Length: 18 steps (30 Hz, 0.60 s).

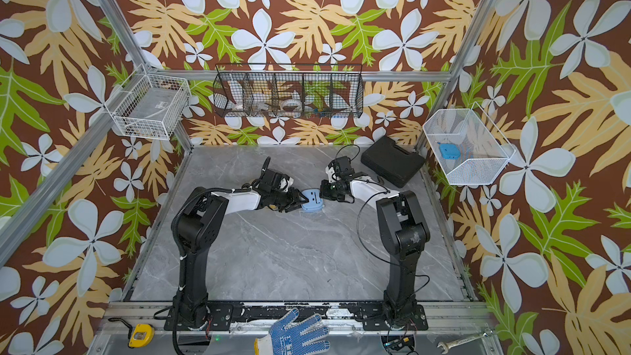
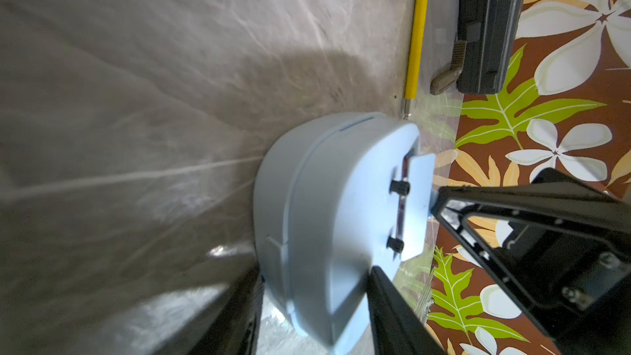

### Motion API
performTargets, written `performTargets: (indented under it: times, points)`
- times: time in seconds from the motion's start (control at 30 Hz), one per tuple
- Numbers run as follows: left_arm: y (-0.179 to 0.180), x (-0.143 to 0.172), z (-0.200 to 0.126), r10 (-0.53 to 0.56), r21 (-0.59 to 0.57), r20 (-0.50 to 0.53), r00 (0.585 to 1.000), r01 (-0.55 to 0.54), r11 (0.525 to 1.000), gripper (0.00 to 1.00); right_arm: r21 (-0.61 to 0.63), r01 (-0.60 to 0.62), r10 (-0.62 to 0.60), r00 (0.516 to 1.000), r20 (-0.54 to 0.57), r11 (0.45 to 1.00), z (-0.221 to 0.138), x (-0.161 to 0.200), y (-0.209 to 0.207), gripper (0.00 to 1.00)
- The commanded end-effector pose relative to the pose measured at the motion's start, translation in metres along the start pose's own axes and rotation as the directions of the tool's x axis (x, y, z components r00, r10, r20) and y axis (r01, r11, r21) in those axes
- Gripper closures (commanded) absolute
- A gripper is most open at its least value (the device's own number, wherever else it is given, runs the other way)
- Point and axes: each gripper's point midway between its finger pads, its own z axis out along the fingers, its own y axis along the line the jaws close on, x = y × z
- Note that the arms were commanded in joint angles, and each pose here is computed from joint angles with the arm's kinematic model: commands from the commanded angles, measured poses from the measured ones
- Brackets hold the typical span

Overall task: Insert the battery into the alarm
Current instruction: Install the battery in the alarm.

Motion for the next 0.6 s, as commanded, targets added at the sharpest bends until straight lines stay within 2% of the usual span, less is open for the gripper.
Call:
performTargets:
  times: [0.0,0.57]
  points:
    - [0.0020,0.0000,0.0016,-0.004,-0.004,-0.002,1.000,0.004,1.000,0.50,0.000,0.006,-0.006,1.000,0.024,1.000,-0.0011,-0.0043,0.0015,1.00]
    - [0.0028,0.0004,0.0017,-0.005,-0.005,-0.003,1.000,0.005,1.000,0.50,-0.003,-0.003,0.003,1.000,0.005,1.000,0.0064,0.0008,-0.0014,1.00]
